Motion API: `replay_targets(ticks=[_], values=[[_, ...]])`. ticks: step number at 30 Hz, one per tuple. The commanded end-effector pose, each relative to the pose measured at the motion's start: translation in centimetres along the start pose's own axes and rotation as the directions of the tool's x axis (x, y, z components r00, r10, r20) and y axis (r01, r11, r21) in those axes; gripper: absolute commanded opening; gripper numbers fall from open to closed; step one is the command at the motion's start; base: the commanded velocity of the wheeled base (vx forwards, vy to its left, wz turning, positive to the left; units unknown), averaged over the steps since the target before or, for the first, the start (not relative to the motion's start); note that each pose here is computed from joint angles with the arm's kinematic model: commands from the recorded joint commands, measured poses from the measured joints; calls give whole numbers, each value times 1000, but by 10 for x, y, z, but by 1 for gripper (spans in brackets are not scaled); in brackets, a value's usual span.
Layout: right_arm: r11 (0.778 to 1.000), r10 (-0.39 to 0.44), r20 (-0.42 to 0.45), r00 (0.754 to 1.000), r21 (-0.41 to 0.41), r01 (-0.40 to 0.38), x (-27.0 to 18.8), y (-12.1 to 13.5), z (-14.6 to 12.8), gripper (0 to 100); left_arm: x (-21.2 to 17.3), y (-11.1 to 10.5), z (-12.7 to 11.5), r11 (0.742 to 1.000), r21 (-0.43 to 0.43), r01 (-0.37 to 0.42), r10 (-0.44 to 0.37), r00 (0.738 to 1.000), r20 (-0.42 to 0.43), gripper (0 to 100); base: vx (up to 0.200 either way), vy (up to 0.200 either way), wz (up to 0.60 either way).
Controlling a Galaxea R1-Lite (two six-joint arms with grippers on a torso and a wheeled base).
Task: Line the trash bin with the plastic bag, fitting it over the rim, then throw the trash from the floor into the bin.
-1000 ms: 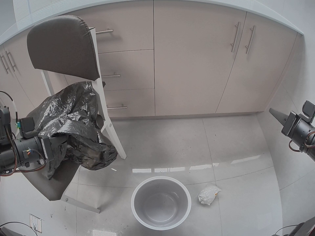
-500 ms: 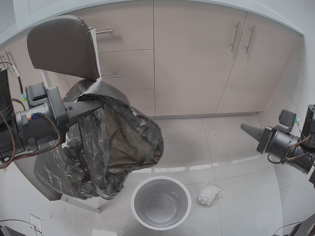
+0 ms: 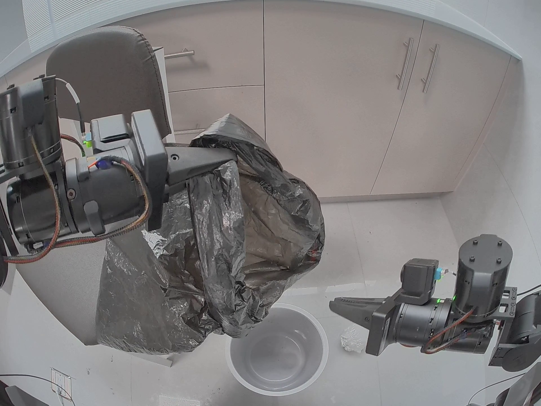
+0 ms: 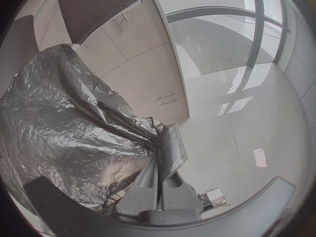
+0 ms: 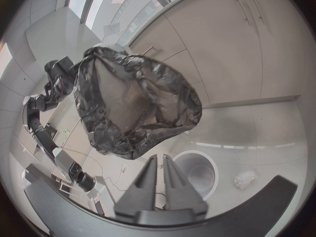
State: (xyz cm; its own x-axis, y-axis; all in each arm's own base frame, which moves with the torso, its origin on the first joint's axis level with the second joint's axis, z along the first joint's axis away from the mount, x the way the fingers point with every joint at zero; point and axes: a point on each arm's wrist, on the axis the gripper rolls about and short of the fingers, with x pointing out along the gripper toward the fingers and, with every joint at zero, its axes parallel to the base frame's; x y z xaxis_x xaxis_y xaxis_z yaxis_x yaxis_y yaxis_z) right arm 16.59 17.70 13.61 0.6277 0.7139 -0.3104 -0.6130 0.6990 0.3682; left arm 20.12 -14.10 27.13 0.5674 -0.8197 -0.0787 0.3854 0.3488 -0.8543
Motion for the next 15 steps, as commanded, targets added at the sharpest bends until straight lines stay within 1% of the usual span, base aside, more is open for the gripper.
replay_targets(ticks=[1, 4, 9, 12, 15], values=[[1000, 8, -60, 998, -16, -9, 6, 2, -13, 100, 6, 1, -4, 1000, -9, -2, 2, 1000, -22, 0, 0, 0, 0], [1000, -6, -92, 996, -17, 5, 15, -1, -20, 100, 5, -2, -5, 1000, -19, 9, -9, 1000, -28, 0, 0, 0, 0], [999, -39, -98, 994, 2, 40, 25, -11, -24, 100, 3, -4, -5, 1000, -27, 15, -15, 1000, -24, 0, 0, 0, 0], [998, -59, -64, 996, 14, 60, 40, -23, -28, 100, -4, -11, -8, 999, -23, 40, -41, 999, -28, 0, 0, 0, 0], [997, -78, 18, 997, 22, 78, 54, -38, -25, 100, -12, -18, -9, 998, -23, 63, -64, 998, -22, 0, 0, 0, 0]])
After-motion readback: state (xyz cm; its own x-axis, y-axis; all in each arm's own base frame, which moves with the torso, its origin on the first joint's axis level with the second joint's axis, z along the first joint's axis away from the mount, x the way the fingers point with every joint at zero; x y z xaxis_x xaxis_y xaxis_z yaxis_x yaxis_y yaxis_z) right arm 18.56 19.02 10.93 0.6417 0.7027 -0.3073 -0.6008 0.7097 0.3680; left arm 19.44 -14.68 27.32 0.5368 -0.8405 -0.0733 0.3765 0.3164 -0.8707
